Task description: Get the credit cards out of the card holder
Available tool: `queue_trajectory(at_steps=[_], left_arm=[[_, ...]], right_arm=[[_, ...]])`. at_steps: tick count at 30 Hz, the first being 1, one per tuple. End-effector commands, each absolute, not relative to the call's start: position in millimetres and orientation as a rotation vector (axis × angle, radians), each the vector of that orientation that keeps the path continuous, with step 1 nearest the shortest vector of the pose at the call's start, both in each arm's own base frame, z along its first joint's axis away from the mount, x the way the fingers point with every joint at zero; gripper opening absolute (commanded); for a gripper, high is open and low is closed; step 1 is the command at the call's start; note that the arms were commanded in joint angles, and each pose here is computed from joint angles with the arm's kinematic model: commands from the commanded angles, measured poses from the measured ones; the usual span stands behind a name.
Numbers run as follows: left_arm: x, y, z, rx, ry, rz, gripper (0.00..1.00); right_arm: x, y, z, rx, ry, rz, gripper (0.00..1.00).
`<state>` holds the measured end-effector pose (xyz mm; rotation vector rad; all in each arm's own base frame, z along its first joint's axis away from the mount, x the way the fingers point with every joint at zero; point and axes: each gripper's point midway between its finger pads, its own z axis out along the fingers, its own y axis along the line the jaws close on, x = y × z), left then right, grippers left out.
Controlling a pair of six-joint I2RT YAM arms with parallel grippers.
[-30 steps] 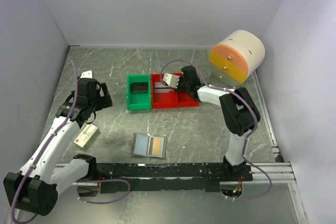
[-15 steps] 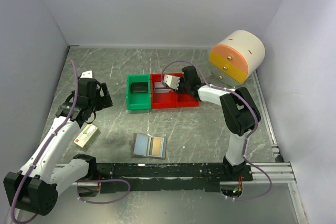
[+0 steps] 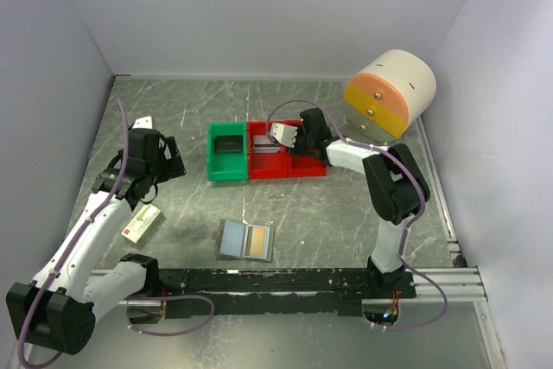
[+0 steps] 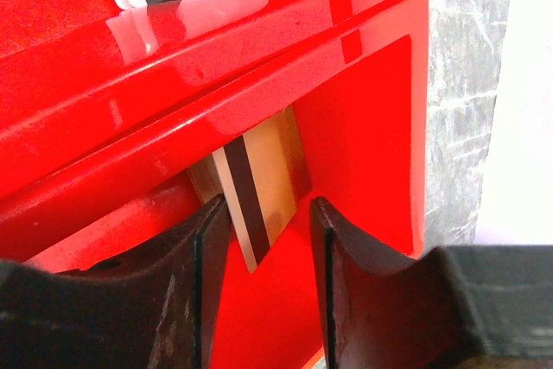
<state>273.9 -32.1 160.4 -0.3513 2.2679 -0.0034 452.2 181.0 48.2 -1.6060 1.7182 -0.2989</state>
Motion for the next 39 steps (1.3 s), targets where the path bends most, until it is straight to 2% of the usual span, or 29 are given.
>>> queue_trajectory(at_steps=[1,21,25,33,37,39], left_arm=[[281.3,-33.9,172.2,-0.337,2.23,-0.025,0.98],[280.7,-35.7,171.8,-0.33,2.233,-0.036,0.98],[280.8,-36.0,171.3,-0.328,2.237,-0.037,0.98],[279.8,-39.7,174.2,-0.311,2.231,-0.065,0.98],[279.4,-44.5,177.7,-0.285,2.219,-0.1,0.98],[279.3,-47.6,179.7,-0.27,2.213,-0.122,0.98]], right_arm=[[449.4,179.8,52.1,-1.621,1.74,-0.291,0.43],[448.4,180.4,52.9,-1.599,1.777,-0.269,0.46],[453.7,183.0,68.3,-1.529,1.755,-0.278,0.46],[446.6,206.6,181.8,-1.086,1.64,-0.086,0.48],[415.2,204.8,239.8,-0.677,1.66,0.16,0.51],[393.8,205.2,245.2,-0.512,1.703,0.318,0.53]])
